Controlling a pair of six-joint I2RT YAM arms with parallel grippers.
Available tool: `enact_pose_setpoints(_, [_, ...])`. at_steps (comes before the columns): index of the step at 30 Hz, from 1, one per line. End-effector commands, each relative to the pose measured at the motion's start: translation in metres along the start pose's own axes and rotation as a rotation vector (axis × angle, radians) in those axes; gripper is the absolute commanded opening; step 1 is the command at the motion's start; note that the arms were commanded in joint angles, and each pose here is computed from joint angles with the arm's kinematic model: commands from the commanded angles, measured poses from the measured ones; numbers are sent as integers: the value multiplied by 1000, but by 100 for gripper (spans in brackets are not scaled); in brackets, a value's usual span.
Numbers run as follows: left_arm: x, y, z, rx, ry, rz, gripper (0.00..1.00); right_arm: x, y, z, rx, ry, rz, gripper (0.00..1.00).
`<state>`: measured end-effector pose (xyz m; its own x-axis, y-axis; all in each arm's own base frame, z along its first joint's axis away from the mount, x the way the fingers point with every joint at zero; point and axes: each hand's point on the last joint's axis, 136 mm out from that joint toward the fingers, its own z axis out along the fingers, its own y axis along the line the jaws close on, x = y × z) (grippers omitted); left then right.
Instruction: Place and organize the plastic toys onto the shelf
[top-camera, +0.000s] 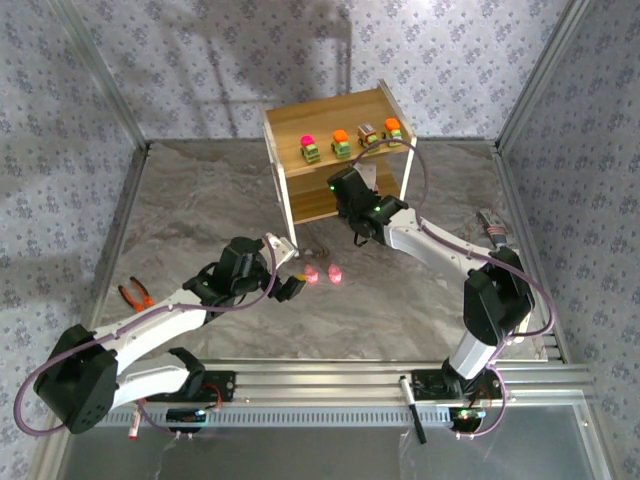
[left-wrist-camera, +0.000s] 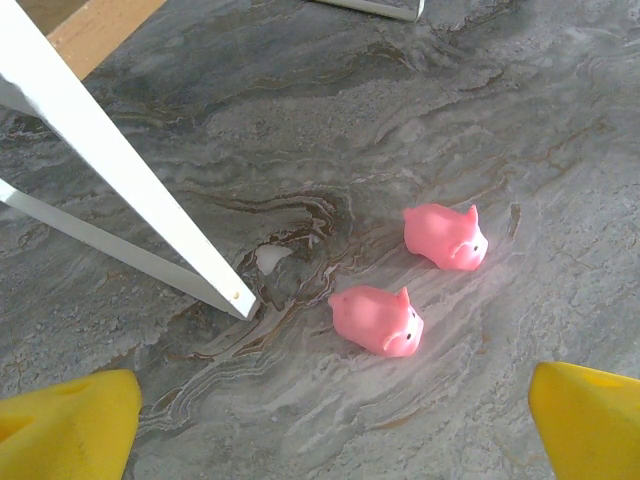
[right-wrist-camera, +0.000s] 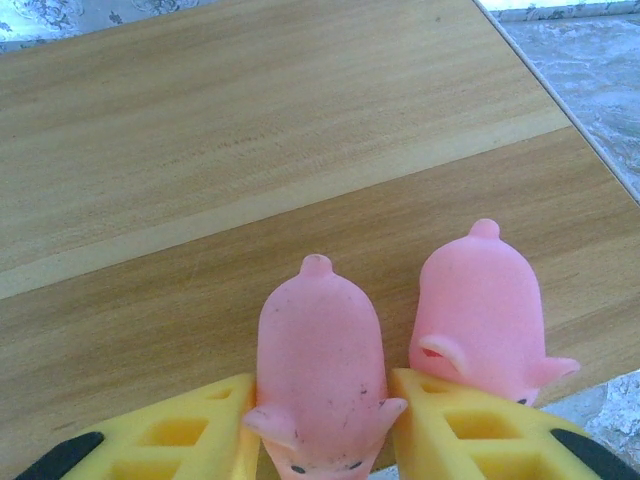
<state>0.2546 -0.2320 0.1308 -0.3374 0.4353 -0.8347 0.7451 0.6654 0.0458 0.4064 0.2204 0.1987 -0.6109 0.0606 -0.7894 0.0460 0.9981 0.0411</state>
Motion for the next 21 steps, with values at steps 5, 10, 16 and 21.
enact_pose_setpoints(5, [-10,3,-5,-14,-32,19,100,-2,4,2,1,5,-35,41])
enact_pose_setpoints(10, [-10,3,-5,-15,-31,19,100,-3,5,-1,-5,-4,-34,42])
enact_pose_setpoints(16, [-10,3,-5,-14,-31,21,100,-3,8,-2,-13,-8,-37,45])
enact_pose_setpoints(21, [-10,3,-5,-14,-30,21,100,-4,7,-4,-16,-17,-33,46])
